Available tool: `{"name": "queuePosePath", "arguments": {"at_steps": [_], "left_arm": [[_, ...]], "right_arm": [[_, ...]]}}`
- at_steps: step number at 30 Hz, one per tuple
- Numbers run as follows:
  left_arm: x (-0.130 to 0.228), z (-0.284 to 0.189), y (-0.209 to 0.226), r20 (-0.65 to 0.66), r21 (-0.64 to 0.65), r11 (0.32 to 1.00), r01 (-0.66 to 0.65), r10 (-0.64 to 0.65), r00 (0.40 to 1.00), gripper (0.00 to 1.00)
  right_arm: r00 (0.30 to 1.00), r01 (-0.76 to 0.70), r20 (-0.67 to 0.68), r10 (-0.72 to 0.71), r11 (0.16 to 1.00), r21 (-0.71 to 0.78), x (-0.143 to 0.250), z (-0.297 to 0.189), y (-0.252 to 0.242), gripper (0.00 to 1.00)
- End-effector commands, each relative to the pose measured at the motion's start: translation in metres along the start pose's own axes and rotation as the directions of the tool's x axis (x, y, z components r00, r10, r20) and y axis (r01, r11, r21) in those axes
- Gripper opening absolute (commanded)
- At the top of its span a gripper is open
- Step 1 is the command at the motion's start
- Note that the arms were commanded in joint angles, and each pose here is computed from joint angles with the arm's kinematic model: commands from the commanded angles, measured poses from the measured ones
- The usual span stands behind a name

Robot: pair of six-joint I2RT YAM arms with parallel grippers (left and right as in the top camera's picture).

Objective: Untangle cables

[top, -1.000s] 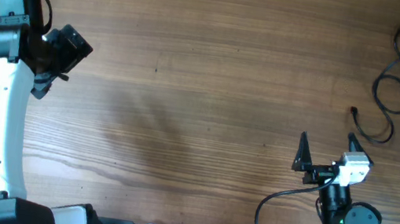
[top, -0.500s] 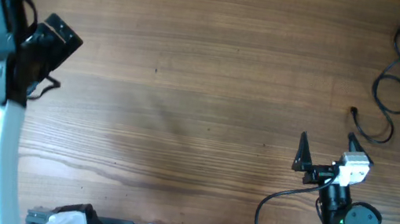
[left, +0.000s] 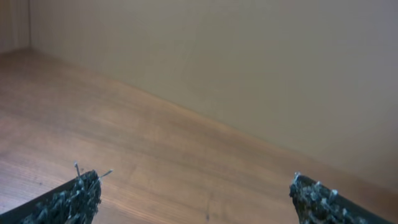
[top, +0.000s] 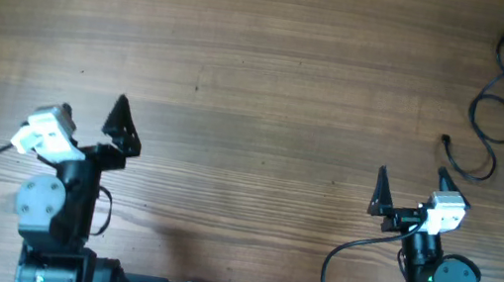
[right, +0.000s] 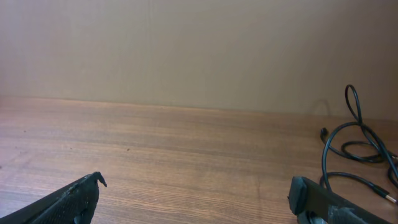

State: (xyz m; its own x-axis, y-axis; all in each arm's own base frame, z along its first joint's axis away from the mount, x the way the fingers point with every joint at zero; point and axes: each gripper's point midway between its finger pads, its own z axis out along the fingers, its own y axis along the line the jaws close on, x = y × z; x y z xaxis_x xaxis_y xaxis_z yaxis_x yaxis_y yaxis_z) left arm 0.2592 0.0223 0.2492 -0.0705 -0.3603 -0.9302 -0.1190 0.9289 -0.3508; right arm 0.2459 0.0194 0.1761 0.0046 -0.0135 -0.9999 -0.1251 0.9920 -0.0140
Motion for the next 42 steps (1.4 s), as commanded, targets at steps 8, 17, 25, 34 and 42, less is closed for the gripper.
{"name": "queuePosePath", "arguments": {"at_steps": [8,17,25,34,42], "left_arm": [[0.06,-0.005,0.012,0.035,0.04,0.989,-0.143,0.141,0.989,1.0],[0.091,-0.007,0.024,-0.004,0.037,0.986,-0.16,0.16,0.987,1.0],[0.091,-0.007,0.023,-0.005,0.04,0.986,-0.159,0.159,0.987,1.0],[0.091,-0.007,0.023,-0.005,0.04,0.986,-0.159,0.159,0.987,1.0],[0.091,-0.007,0.023,-0.005,0.04,0.986,-0.159,0.159,0.987,1.0]], "right_arm": [[1.0,0.013,0.011,-0.012,1.0,-0.007,-0.002,0.0,0.001,1.0],[1.0,0.013,0.011,-0.012,1.0,-0.007,-0.002,0.0,0.001,1.0],[1.0,0.013,0.011,-0.012,1.0,-0.007,-0.002,0.0,0.001,1.0],[1.0,0.013,0.011,-0.012,1.0,-0.007,-0.002,0.0,0.001,1.0],[1.0,0.013,0.011,-0.012,1.0,-0.007,-0.002,0.0,0.001,1.0]]}}
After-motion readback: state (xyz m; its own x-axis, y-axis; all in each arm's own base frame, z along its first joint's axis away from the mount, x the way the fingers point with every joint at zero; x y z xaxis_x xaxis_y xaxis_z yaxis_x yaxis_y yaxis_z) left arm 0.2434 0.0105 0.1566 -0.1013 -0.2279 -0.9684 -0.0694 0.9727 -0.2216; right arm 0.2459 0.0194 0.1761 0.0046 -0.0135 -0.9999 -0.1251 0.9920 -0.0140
